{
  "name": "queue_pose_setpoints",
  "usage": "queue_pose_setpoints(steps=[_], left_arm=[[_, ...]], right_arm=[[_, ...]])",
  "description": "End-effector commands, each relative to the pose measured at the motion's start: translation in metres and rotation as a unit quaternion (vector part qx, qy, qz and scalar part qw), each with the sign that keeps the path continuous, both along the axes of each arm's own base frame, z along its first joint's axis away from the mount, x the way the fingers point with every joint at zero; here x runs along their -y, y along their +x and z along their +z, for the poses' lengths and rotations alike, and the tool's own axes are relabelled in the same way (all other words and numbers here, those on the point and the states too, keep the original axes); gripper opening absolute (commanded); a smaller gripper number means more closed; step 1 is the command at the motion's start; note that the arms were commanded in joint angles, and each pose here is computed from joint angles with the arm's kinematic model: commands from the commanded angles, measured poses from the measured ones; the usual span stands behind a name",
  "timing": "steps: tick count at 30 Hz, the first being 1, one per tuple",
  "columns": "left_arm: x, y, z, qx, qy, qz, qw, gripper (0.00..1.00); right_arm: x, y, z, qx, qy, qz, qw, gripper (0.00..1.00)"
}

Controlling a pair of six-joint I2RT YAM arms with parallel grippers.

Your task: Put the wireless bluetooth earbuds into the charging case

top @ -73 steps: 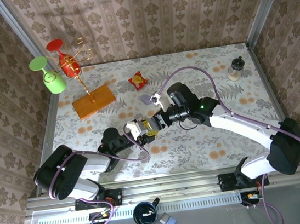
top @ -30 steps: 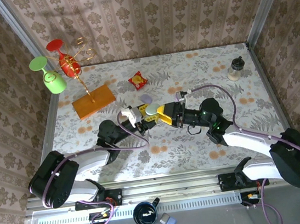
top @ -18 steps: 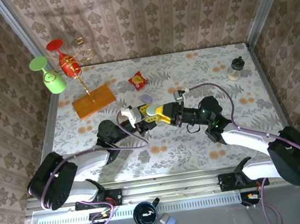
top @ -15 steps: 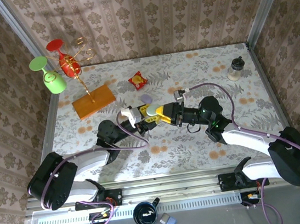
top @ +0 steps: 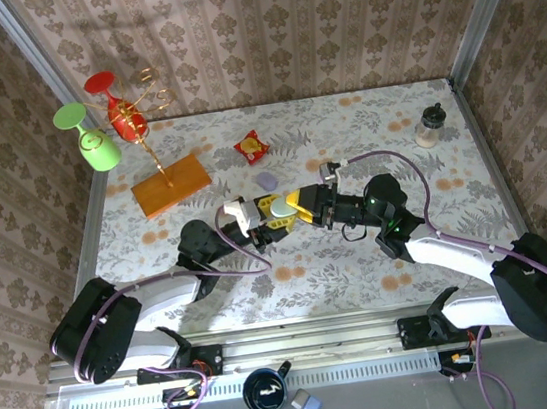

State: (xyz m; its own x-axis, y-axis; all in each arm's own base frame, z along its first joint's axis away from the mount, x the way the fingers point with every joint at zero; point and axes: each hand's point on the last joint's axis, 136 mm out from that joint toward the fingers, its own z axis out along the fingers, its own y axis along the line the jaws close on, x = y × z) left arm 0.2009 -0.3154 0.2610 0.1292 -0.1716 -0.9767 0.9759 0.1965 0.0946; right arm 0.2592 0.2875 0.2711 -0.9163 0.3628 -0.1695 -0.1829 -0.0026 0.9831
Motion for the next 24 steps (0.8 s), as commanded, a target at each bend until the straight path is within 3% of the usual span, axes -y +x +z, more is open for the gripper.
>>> queue_pose_setpoints(steps=[1, 5, 7, 12, 14, 24], left_arm=[[-0.002, -0.003, 0.006, 0.017, -0.008, 0.000, 1.000, 0.22], [-0.003, 0.006, 0.002, 0.005, -0.007, 0.021, 1.000, 0.33], [-0.005, 0.007, 0.002, 0.006, -0.007, 0.021, 1.000, 0.46], [-0.013, 0.014, -0.007, 0.012, 0.003, 0.045, 0.999, 0.89], [-0.018, 0.018, -0.012, 0.015, 0.010, 0.065, 0.998, 1.00], [-0.029, 0.010, -0.049, 0.003, 0.107, 0.084, 0.991, 1.00]], right_arm=[[0.002, 0.005, 0.019, 0.026, 0.017, -0.012, 0.999, 0.28], [0.005, 0.007, 0.016, 0.020, 0.014, -0.022, 0.999, 0.21], [0.009, 0.009, 0.015, 0.018, 0.009, -0.034, 0.999, 0.20], [0.027, 0.018, -0.004, 0.013, -0.045, -0.083, 0.995, 0.19], [0.038, 0.023, -0.020, 0.005, -0.080, -0.109, 0.991, 0.19], [0.099, 0.044, -0.112, -0.059, -0.187, -0.216, 0.956, 0.18]])
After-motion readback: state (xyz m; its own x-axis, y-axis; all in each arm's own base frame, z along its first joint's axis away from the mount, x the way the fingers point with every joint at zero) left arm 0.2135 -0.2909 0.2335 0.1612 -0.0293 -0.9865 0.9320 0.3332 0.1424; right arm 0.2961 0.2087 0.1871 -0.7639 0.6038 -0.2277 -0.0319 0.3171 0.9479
